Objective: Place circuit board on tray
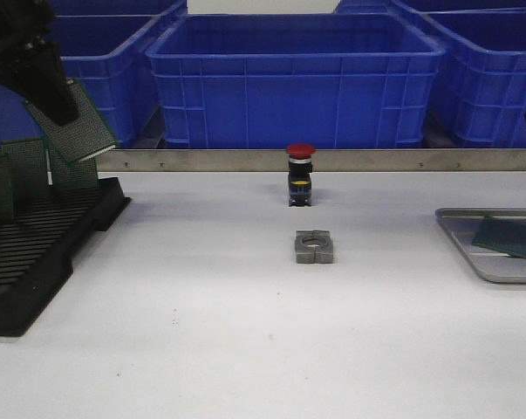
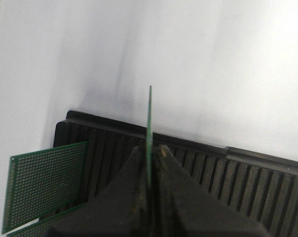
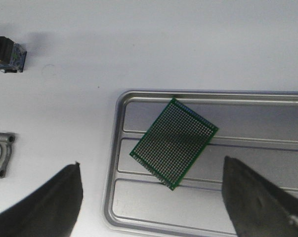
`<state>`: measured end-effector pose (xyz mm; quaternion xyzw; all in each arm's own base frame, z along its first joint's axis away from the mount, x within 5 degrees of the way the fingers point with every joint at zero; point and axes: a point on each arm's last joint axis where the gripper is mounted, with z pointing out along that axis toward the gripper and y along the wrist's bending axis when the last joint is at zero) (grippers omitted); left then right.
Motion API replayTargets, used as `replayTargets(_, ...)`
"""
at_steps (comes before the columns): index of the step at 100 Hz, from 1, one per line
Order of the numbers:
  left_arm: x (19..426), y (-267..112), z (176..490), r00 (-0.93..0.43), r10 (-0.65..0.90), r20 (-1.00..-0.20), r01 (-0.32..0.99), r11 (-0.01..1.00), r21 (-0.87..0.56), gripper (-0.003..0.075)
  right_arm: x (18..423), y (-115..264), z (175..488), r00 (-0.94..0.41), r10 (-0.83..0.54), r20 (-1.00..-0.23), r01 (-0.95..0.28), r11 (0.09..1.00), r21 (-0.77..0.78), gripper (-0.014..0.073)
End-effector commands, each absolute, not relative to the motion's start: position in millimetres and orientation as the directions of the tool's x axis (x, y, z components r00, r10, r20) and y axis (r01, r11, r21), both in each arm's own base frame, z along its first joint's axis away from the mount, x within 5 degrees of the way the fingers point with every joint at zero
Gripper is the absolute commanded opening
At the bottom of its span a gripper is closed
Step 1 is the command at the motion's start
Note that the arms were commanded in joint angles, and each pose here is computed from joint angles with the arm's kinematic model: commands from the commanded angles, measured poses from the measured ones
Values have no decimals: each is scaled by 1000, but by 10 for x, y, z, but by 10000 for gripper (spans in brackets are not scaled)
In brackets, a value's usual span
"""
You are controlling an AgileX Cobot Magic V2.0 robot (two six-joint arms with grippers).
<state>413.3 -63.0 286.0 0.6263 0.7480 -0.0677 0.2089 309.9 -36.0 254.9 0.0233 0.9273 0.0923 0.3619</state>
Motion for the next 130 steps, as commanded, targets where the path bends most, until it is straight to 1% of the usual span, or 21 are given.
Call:
replayTargets(1, 3976, -705, 3252, -96, 877, -470, 960, 206, 189, -20, 3091, -365, 2770, -675, 98, -731, -35, 986, 165, 589)
replayTargets(11, 3960, -769, 3305, -96, 834, -543, 961, 220, 168, -20, 3091, -293, 2774, -677, 44, -735, -89, 986, 141, 589)
replayTargets(19, 3944, -854, 3350, -87, 793, -603, 964, 220, 150, -20, 3092, -113, 2796, -665, -37, -746, -179, 978, 111, 589)
replayTargets(30, 3897, -1018, 3377, -50, 784, -619, 972, 182, 151, -20, 3076, 213, 2839, -609, -193, -769, -350, 936, 42, 589)
replayTargets(37, 3857, -1163, 3377, -21, 785, -619, 978, 145, 151, -20, 3047, 468, 2851, -548, -306, -779, -479, 878, -8, 589)
replayTargets(43, 3815, -1292, 3377, 5, 785, -619, 982, 112, 151, -20, 2998, 691, 2856, -485, -392, -782, -588, 808, -40, 589)
replayTargets(49, 3764, -1434, 3377, 35, 785, -619, 986, 75, 151, -20, 2941, 890, 2866, -426, -441, -790, -670, 741, -52, 589)
replayTargets(57, 3702, -1587, 3377, 67, 783, -619, 988, 35, 151, -20, 2883, 1103, 2902, -340, -465, -817, -742, 667, -70, 589)
replayTargets(71, 3588, -1833, 3382, 116, 770, -627, 989, -28, 148, -20, 2818, 1341, 2962, -203, -474, -857, -809, 574, -125, 589)
replayTargets(84, 3488, -2017, 3387, 153, 758, -634, 986, -77, 145, -20, 2815, 1388, 3005, -153, -450, -880, -818, 557, -143, 589)
replayTargets(95, 3418, -2141, 3406, 165, 732, -662, 986, -102, 134, -20, 2820, 1396, 3012, -114, -460, -881, -824, 539, -175, 589)
replayTargets(112, 3323, -2287, 3413, 192, 717, -670, 981, -141, 130, -20, 2837, 1413, 2960, -120, -467, -876, -835, 525, -166, 589)
replayTargets(130, 3277, -2357, 3434, 191, 692, -697, 981, -152, 118, -20, 2894, 1431, 2846, -150, -477, -866, -840, 523, -143, 587)
